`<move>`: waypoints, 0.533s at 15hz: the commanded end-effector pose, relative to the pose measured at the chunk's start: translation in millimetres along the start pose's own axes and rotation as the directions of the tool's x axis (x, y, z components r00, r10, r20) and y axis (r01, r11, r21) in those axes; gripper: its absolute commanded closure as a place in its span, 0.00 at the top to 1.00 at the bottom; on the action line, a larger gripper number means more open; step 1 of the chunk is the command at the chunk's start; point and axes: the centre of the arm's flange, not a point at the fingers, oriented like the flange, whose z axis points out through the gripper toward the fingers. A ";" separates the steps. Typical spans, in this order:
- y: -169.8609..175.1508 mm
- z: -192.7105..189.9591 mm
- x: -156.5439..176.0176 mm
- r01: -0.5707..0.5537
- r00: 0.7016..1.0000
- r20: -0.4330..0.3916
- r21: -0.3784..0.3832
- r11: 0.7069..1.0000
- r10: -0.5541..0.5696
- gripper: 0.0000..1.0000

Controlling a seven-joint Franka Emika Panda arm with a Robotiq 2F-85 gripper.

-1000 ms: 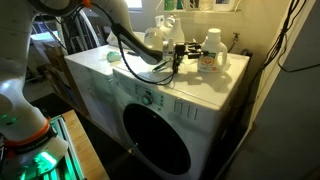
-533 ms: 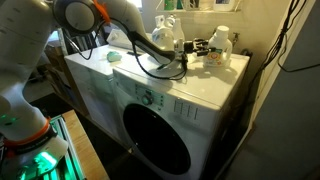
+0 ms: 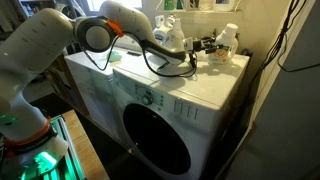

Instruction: Move the white detergent bottle forward

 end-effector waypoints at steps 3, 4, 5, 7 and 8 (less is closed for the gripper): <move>-13.2 46.8 -16.8 0.028 1.000 0.003 0.077 0.997 -0.029 0.39; -13.4 48.7 -16.8 0.037 0.999 0.004 0.090 0.995 -0.037 0.39; -14.4 49.3 -15.3 0.034 0.999 0.013 0.088 0.996 -0.035 0.39; -15.7 47.4 -9.1 0.043 0.998 0.037 0.090 0.995 -0.046 0.89; -16.7 44.7 -4.2 0.050 0.997 0.062 0.083 0.995 -0.055 0.88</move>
